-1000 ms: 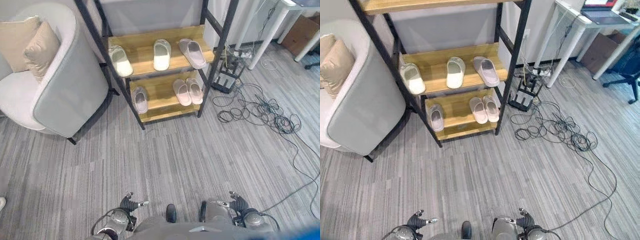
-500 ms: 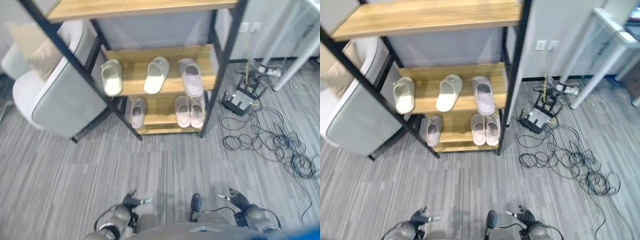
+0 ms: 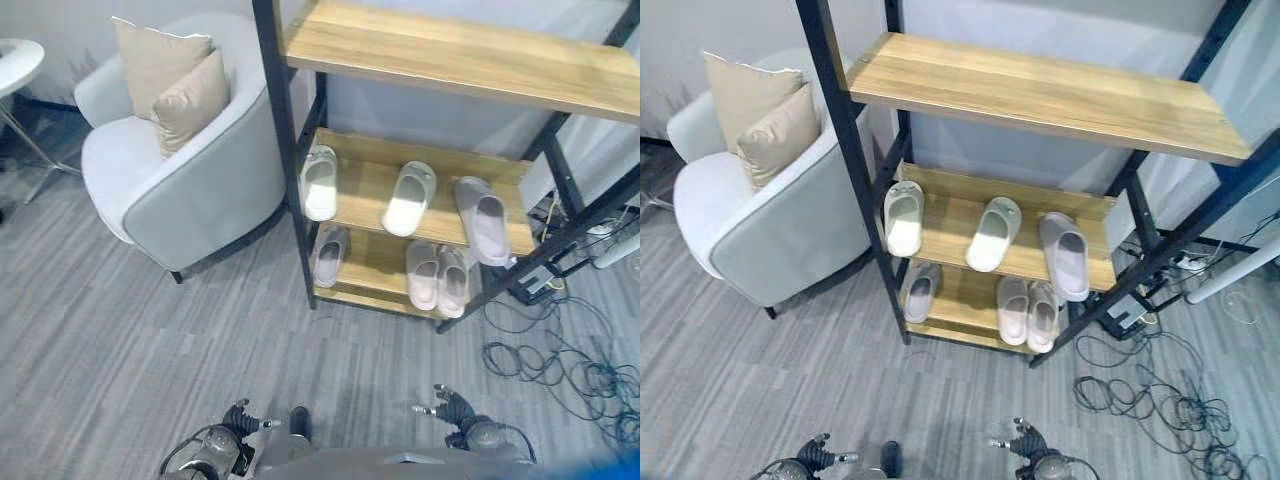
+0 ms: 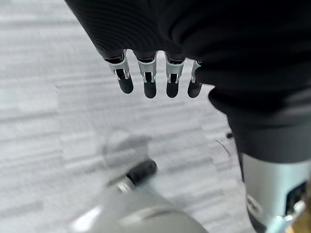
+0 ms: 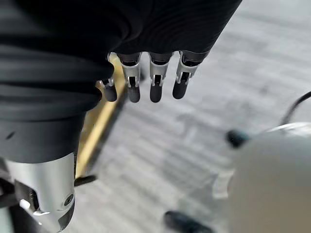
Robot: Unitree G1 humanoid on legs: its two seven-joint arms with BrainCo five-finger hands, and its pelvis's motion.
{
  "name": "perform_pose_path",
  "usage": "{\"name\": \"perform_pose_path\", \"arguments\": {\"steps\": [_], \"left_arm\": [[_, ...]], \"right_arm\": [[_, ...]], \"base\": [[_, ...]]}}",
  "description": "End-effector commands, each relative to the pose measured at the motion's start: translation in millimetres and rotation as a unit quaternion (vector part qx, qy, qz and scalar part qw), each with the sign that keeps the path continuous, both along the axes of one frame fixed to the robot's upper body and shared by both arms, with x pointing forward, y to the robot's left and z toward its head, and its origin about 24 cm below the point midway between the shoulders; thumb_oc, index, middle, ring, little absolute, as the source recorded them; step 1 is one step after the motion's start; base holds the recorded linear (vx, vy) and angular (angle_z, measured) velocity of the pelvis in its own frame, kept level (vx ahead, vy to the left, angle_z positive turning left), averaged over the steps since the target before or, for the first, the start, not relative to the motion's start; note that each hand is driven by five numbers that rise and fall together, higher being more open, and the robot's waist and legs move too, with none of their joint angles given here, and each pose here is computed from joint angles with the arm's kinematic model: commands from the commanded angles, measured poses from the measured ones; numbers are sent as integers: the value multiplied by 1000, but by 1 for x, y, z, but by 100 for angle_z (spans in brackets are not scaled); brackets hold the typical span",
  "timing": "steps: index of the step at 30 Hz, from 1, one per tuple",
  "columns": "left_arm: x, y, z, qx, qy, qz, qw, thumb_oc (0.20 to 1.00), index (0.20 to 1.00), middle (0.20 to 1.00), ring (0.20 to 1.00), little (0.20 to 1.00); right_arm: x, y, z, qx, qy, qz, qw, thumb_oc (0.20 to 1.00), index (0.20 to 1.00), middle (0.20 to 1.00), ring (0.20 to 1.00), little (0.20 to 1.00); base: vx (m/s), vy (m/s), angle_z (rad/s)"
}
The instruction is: Arrange the slippers neatly on the shoe rack.
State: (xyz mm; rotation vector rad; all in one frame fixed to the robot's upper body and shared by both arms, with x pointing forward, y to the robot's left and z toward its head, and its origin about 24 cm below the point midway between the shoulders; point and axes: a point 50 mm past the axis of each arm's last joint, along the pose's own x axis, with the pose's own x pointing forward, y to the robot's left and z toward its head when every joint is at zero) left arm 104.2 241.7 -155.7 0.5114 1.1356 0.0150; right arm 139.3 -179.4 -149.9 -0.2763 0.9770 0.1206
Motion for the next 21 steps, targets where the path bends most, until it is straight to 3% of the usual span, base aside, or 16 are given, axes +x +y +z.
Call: {"name": "perform_pose_path", "arguments": {"steps": [1,6,13,21], "left_arm": [[6,-12,-1,-11,-15,-13,1000,1000,1000,1000,1000,1000],[2,-5,0,-2,-14,-2,1000,1000,1000,1000,1000,1000],[-14,-24,-8,-13,18,-63,998,1000,1000,1000,1000,1000],[6,-42,-5,-20,-8,-118,993,1000,1000,1000,1000,1000]], "right_arm": [[18,-7,11,-12,-41,18,999,1000,1000,1000,1000,1000],[27,-2,16,6,-61,21,998,1000,1000,1000,1000,1000],[37,2,25,11,-92,57,994,1000,1000,1000,1000,1000],[54,19,37,21,-130,118,984,1000,1000,1000,1000,1000]], "base": [[9,175,8],[52,76,-27],[43,-109,29],[-22,-39,23]]}}
